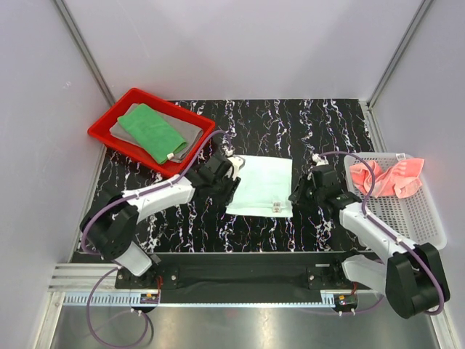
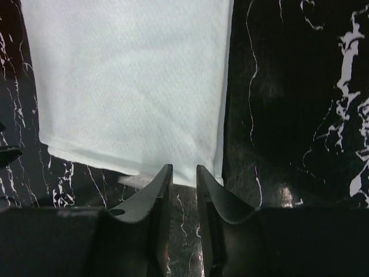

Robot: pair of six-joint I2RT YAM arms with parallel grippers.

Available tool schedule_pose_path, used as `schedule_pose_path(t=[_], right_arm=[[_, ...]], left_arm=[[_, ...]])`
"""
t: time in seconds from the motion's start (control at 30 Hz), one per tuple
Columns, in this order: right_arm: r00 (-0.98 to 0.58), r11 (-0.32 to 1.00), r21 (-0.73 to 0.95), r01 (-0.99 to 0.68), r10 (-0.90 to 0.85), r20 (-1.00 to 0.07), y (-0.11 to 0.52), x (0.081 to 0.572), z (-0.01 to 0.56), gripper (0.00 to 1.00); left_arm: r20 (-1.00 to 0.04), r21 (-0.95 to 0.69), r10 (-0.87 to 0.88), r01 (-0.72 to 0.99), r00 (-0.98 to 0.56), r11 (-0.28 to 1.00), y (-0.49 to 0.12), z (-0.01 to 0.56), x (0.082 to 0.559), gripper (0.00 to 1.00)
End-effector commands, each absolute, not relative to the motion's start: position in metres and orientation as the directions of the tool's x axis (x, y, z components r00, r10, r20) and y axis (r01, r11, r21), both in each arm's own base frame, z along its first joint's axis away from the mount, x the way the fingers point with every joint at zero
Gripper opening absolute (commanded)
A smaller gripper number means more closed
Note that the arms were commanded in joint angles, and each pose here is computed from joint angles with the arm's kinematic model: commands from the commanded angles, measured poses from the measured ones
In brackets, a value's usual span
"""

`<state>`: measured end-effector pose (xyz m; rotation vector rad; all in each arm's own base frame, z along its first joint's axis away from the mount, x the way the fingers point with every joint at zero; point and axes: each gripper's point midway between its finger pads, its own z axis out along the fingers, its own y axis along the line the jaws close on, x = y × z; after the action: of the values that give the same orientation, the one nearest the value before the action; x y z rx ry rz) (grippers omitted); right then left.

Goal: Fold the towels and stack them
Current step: Fold the towel

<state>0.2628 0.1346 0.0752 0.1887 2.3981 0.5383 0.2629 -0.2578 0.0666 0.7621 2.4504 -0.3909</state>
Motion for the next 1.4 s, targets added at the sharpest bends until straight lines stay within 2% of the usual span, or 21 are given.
schedule_pose_path(t=[0.0, 0.2, 0.3, 0.33, 0.43, 0.57, 0.73, 1.0, 1.23, 1.3, 1.37], right_arm=[[-0.792, 0.878, 0.468, 0.096, 0.352, -0.499, 0.135, 0.245, 0.078, 0.3], [-0.738, 0.863, 0.488, 0.13, 0.413, -0.534, 0.133, 0.262, 0.102, 0.35], [-0.77, 0.871, 0.463, 0.164, 0.406, -0.493, 0.137, 0.269, 0.096, 0.35], [-0.788, 0.877, 0.445, 0.18, 0.399, -0.468, 0.138, 0.271, 0.088, 0.35], [-0.814, 0.895, 0.397, 0.202, 0.379, -0.44, 0.135, 0.274, 0.07, 0.33], [-0.844, 0.907, 0.356, 0.224, 0.363, -0.396, 0.133, 0.27, 0.045, 0.31], [-0.853, 0.897, 0.381, 0.224, 0.37, -0.368, 0.139, 0.266, 0.032, 0.31], [-0.86, 0.899, 0.362, 0.248, 0.376, -0.344, 0.135, 0.256, 0.013, 0.32], [-0.859, 0.893, 0.377, 0.245, 0.38, -0.343, 0.138, 0.256, 0.012, 0.25], [-0.858, 0.896, 0.37, 0.245, 0.378, -0.347, 0.136, 0.258, 0.013, 0.21], [-0.859, 0.899, 0.365, 0.243, 0.374, -0.349, 0.136, 0.257, 0.014, 0.21]], left_arm=[[-0.654, -0.142, 0.346, 0.558, -0.673, 0.817, -0.271, 0.094, 0.261, 0.48], [-0.644, -0.214, 0.224, 0.453, -0.732, 0.865, -0.275, 0.103, 0.259, 0.56], [-0.579, -0.223, 0.176, 0.362, -0.796, 0.905, -0.272, 0.091, 0.263, 0.53], [-0.527, -0.217, 0.164, 0.318, -0.834, 0.923, -0.267, 0.078, 0.261, 0.51], [-0.473, -0.243, 0.136, 0.277, -0.87, 0.93, -0.264, 0.064, 0.265, 0.44], [-0.443, -0.308, 0.087, 0.242, -0.892, 0.92, -0.261, 0.055, 0.269, 0.43], [-0.403, -0.392, 0.051, 0.223, -0.914, 0.893, -0.265, 0.043, 0.267, 0.43], [-0.36, -0.402, 0.048, 0.201, -0.932, 0.893, -0.264, 0.027, 0.259, 0.41], [-0.336, -0.408, 0.046, 0.19, -0.941, 0.893, -0.264, 0.02, 0.254, 0.28], [-0.335, -0.41, 0.046, 0.189, -0.941, 0.892, -0.265, 0.02, 0.254, 0.21], [-0.336, -0.414, 0.046, 0.191, -0.941, 0.89, -0.266, 0.021, 0.255, 0.12]])
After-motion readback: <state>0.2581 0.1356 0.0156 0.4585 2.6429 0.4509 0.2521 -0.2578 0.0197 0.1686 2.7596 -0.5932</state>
